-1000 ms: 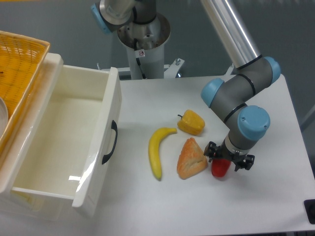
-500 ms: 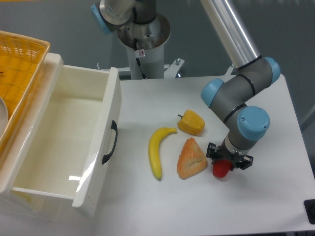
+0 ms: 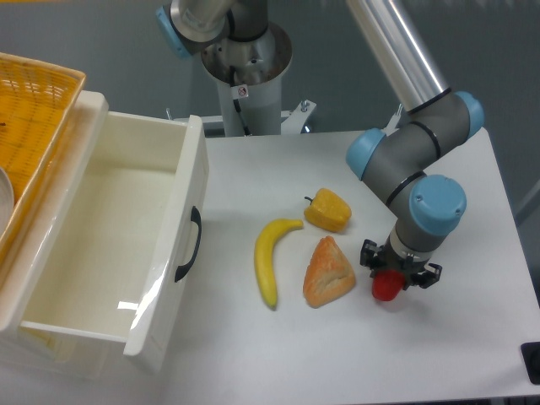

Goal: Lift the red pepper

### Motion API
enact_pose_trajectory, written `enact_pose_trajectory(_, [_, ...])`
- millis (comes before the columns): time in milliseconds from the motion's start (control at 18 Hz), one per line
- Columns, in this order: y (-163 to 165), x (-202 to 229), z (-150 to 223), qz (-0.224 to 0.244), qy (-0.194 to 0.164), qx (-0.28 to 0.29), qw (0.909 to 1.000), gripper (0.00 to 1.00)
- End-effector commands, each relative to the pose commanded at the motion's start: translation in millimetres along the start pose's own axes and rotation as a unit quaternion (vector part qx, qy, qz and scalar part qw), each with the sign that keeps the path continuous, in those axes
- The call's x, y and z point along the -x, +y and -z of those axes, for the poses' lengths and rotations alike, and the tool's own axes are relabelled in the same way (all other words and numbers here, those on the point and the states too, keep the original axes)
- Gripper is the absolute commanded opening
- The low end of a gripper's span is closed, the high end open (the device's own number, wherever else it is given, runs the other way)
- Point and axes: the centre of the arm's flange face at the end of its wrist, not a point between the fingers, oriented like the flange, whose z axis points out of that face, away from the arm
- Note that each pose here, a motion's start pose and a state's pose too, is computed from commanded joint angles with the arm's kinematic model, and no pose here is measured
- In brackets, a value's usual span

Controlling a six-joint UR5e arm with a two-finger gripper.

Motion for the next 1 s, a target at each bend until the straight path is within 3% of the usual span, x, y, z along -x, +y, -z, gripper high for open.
enact_pose_trajectory(389, [21,21,28,-0.073,0.02,0.009,0.9971,0.14])
enact_pose_trajectory(1000, [27,44,50,-0.08,0.037,0.011,0.996,0.14])
